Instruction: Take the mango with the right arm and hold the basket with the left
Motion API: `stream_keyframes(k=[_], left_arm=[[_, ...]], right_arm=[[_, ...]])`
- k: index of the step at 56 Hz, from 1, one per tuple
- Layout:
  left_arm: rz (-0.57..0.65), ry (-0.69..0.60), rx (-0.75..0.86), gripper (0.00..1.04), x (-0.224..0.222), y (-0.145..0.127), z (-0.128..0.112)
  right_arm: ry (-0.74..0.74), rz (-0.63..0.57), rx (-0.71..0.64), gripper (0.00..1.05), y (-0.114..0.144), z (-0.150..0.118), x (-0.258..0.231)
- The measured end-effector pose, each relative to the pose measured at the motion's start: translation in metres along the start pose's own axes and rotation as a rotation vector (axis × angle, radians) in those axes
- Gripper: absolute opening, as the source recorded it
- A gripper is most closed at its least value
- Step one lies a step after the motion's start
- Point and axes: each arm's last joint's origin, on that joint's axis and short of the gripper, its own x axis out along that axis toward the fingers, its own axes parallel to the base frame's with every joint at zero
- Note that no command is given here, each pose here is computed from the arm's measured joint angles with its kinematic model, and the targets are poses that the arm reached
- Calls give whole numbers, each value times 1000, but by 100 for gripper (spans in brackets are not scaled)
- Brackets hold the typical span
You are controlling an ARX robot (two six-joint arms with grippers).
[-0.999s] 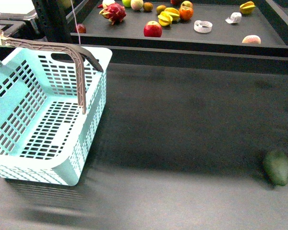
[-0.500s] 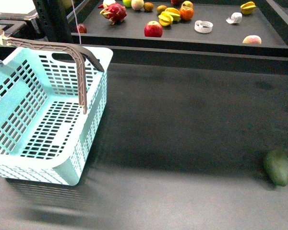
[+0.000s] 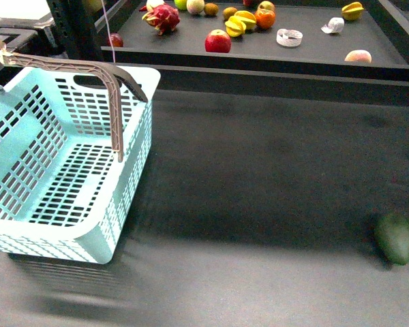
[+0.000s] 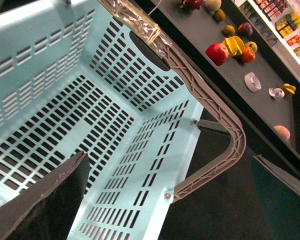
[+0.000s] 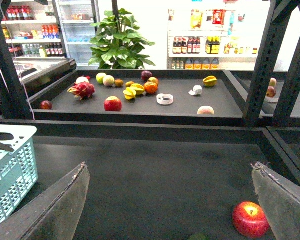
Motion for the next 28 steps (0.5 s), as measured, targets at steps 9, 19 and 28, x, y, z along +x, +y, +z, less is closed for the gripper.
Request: stream_keyframes(k=[9,19,28], left_arm=[[-15,39,-109,99,31,-8,3],[-17,43,-212,99,66,-15,13],[-21,43,-268,99,88,-19,21]], right_arm=[[0,0,0,97,0,0,0],[0,0,0,97,0,0,0],[0,0,0,97,0,0,0]])
